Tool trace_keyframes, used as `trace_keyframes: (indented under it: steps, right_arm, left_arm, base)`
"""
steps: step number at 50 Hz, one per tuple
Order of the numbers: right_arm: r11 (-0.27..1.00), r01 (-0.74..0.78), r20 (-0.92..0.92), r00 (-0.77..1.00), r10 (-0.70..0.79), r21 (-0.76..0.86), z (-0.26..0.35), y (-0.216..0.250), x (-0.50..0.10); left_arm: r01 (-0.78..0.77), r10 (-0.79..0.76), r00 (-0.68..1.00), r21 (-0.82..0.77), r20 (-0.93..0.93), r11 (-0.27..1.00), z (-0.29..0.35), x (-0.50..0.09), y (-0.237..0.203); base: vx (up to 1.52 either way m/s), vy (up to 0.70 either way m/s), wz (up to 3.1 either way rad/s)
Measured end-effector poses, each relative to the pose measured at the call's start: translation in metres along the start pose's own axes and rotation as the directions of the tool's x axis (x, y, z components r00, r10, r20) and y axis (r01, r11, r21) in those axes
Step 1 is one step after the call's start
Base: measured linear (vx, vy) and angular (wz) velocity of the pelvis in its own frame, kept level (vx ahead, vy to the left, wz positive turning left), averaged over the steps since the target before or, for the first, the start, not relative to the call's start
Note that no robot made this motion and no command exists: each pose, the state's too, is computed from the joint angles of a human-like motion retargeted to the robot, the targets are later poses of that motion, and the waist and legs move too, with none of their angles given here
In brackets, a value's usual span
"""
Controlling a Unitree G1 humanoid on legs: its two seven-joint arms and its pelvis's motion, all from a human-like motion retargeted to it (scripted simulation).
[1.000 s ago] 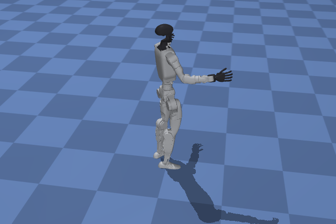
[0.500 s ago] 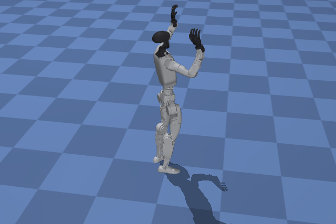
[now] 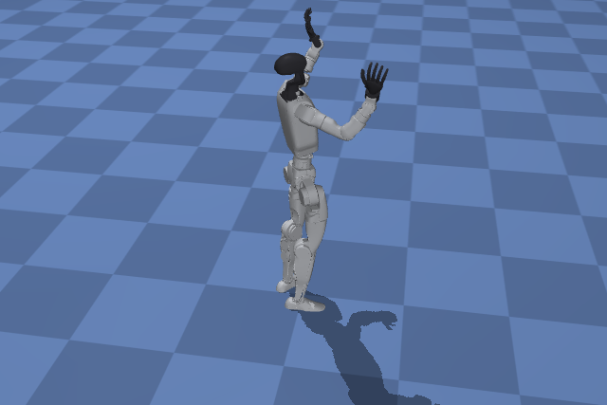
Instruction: Upper body actions
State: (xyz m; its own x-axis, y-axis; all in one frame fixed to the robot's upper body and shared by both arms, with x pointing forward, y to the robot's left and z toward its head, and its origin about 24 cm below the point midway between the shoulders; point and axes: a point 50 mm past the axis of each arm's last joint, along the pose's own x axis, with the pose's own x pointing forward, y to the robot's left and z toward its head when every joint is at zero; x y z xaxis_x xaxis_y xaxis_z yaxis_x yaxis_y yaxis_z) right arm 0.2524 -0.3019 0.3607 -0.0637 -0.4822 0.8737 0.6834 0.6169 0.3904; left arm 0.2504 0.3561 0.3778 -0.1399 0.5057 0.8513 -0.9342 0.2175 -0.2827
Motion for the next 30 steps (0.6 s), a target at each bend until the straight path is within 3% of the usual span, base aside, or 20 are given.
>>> trace_keyframes:
  steps: [4,8,13,17,20,23,27,30]
  right_arm:
    - [0.998,-0.037,0.052,0.998,0.034,0.049,0.009,0.005,-0.002]
    - [0.991,-0.115,0.274,0.953,0.131,-0.074,0.034,0.013,-0.001]
    - [0.96,-0.079,0.585,0.778,0.229,-0.27,0.071,0.02,-0.002]
    - [0.947,0.009,0.686,0.691,0.227,-0.322,0.084,0.021,-0.003]
    - [0.956,0.007,0.643,0.741,0.193,-0.294,0.078,0.021,-0.005]
    - [0.97,-0.015,0.513,0.847,0.141,-0.241,0.06,0.017,-0.005]
    - [0.984,-0.011,0.309,0.949,0.066,-0.178,0.034,0.01,-0.006]
    - [0.989,-0.005,0.187,0.982,0.033,-0.148,0.018,0.004,-0.007]
  left_arm:
    - [0.043,-0.04,0.993,-0.028,0.108,0.999,0.012,0.001,-0.002]
    - [0.05,-0.068,0.921,0.057,0.384,0.997,0.038,0.002,-0.004]
    - [-0.092,-0.081,0.636,0.18,0.767,0.979,0.076,-0.001,0.002]
    - [-0.244,-0.051,0.436,0.173,0.898,0.954,0.09,-0.007,0.006]
    - [-0.231,-0.025,0.467,0.149,0.884,0.961,0.087,-0.01,0.005]
    - [-0.186,0.009,0.641,0.143,0.768,0.972,0.071,-0.009,0.003]
    - [-0.073,0.024,0.888,0.091,0.459,0.993,0.041,-0.01,-0.003]
    - [-0.001,0.002,0.98,-0.003,0.2,1.0,0.02,-0.015,-0.009]
  base:
    - [0.0,0.0,0.0]
    - [0.0,0.0,0.0]
    - [0.0,0.0,0.0]
    - [0.0,0.0,0.0]
    - [0.0,0.0,0.0]
    - [0.0,0.0,0.0]
    - [0.0,0.0,0.0]
    - [0.0,0.0,0.0]
